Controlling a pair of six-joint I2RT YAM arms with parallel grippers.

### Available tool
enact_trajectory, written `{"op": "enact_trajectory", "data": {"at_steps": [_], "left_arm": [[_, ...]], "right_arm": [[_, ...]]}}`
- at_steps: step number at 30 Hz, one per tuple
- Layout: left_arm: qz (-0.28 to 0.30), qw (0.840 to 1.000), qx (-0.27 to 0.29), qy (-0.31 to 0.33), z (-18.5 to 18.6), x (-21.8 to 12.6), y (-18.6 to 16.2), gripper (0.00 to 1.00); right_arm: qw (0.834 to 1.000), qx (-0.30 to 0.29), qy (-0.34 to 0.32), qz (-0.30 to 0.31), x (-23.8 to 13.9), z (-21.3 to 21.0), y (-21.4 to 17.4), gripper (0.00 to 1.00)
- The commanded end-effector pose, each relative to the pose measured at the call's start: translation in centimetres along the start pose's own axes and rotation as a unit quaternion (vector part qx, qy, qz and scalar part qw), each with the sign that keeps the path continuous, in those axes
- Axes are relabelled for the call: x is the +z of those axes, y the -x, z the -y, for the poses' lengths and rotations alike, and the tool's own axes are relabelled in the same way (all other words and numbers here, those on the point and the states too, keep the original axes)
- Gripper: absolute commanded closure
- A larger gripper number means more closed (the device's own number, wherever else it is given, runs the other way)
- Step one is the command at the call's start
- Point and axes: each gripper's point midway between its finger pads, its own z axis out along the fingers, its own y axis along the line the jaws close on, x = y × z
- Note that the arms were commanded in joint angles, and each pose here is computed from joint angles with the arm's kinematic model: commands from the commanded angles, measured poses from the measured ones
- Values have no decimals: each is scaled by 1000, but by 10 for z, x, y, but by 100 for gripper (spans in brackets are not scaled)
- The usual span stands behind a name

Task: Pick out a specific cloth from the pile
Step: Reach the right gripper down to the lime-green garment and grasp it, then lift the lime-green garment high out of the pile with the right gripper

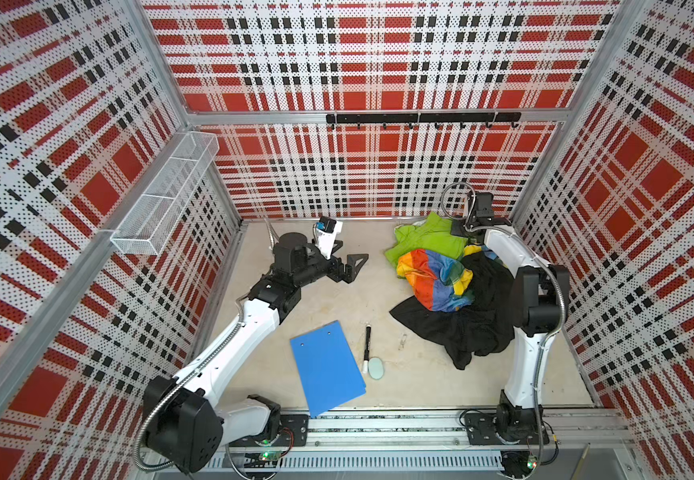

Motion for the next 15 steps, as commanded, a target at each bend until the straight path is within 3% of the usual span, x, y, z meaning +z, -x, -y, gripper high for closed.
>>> {"op": "enact_trajectory", "data": {"at_steps": [1,15], "left_arm": [[24,1000,8,-4,5,-7,18,1],[31,999,13,-21,13,-12,21,1]], "right_arm": [[995,7,3,97,-56,0,61,97],[978,46,66,191,-149,-17,114,99]]}}
